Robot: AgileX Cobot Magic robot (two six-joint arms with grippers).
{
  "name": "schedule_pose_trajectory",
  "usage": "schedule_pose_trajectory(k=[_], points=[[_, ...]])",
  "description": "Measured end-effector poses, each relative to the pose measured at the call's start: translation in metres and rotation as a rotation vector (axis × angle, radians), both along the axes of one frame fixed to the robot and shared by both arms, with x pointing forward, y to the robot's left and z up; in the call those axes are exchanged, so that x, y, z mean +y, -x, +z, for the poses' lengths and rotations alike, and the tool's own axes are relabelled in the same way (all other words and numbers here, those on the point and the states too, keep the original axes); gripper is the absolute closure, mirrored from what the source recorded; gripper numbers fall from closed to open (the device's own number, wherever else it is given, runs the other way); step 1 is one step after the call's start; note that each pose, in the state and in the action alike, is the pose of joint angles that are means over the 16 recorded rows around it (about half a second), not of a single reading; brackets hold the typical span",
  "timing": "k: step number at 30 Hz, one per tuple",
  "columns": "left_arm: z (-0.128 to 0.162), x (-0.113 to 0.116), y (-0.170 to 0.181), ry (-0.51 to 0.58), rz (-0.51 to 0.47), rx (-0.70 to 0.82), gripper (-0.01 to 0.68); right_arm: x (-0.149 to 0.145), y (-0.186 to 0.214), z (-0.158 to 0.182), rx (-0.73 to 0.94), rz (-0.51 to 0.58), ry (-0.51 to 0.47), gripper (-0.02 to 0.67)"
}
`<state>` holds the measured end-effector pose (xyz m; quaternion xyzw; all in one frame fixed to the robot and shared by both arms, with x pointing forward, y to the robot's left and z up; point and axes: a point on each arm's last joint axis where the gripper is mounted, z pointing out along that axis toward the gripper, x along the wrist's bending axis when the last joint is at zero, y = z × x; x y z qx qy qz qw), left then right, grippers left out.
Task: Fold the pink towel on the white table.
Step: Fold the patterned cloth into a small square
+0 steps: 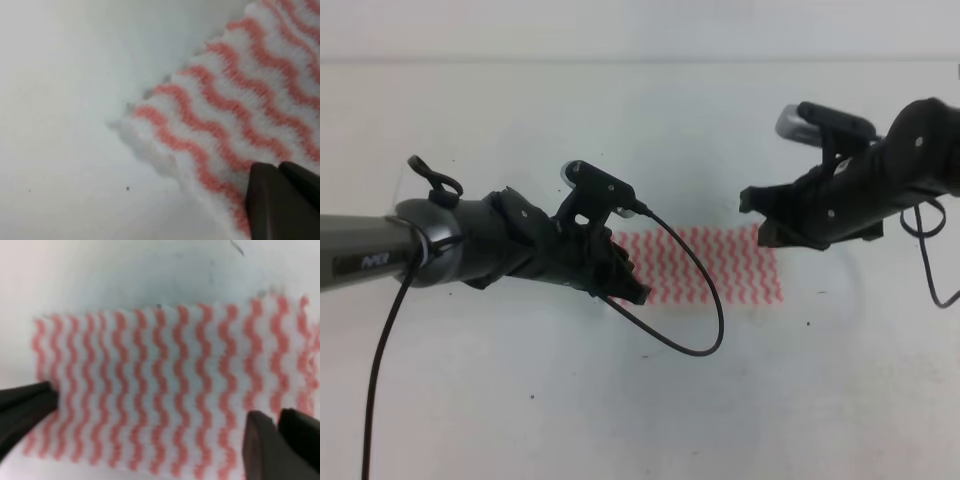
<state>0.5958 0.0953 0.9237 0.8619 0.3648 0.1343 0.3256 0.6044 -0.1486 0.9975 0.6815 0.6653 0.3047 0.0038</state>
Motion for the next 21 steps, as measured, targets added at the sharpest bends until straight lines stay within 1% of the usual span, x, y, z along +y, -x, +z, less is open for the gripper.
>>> schedule_pose_trajectory(k=[8,12,21], points=[[0.000,0.000,0.000,0.001,-0.002,0.003,0.676,0.003,-0.011,-0.025,0.066,-0.009,0.022,0.410],[0.000,0.000,0.001,0.001,-0.004,0.005,0.676,0.003,-0.016,-0.032,0.092,-0.010,0.039,0.350],[0.000,0.000,0.001,0.002,-0.007,0.010,0.676,0.002,-0.025,-0.042,0.135,-0.008,0.079,0.334]])
